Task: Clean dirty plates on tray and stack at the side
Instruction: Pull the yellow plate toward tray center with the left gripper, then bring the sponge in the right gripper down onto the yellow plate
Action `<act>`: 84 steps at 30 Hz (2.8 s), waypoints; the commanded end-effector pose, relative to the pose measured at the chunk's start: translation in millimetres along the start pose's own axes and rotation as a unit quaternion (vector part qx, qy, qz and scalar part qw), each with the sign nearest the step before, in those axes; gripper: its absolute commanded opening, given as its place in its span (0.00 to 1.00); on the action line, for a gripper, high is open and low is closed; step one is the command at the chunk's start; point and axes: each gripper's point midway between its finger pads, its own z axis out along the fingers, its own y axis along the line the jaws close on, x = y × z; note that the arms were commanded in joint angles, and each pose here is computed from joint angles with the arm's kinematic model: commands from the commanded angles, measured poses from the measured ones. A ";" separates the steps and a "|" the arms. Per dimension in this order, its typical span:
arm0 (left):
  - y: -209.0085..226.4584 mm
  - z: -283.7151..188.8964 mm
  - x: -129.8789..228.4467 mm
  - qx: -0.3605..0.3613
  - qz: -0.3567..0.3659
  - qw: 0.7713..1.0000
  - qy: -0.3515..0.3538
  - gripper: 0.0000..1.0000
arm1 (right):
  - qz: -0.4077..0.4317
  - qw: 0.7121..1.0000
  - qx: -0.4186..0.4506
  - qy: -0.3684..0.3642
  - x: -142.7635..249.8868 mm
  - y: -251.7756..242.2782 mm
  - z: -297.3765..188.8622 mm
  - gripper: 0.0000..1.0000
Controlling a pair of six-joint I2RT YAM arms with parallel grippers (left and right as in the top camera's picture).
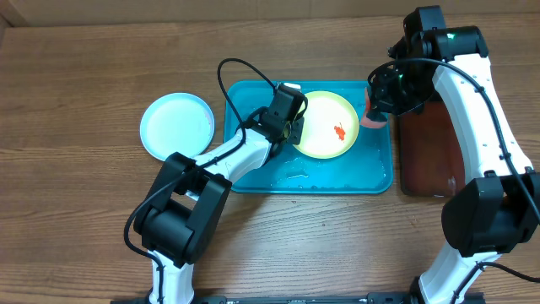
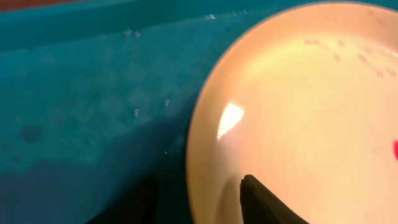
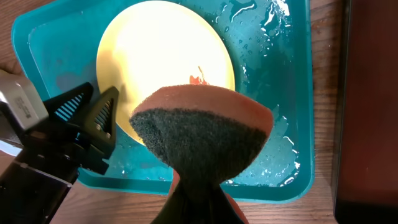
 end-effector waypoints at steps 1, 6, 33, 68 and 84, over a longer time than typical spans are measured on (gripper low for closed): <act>-20.2 2.8 17.8 0.060 -0.020 0.997 0.042 0.45 | -0.008 1.000 -0.001 -0.007 -0.7 2.2 -2.5 0.05; -17.9 -0.9 46.6 0.044 -0.168 0.979 0.110 0.39 | -0.008 1.000 -0.001 -0.007 -0.7 2.4 -2.5 0.05; 29.3 -14.7 17.2 -0.010 -0.191 0.975 0.117 0.04 | -0.073 0.997 -0.006 0.017 10.6 52.6 43.7 0.04; 28.5 -21.4 20.7 0.096 -0.218 0.957 0.166 0.04 | -0.067 0.996 0.050 0.034 20.3 35.6 169.6 0.04; 27.8 -21.3 19.8 0.098 -0.218 0.957 0.165 0.04 | -0.087 0.983 -0.121 0.105 59.7 108.3 172.9 0.04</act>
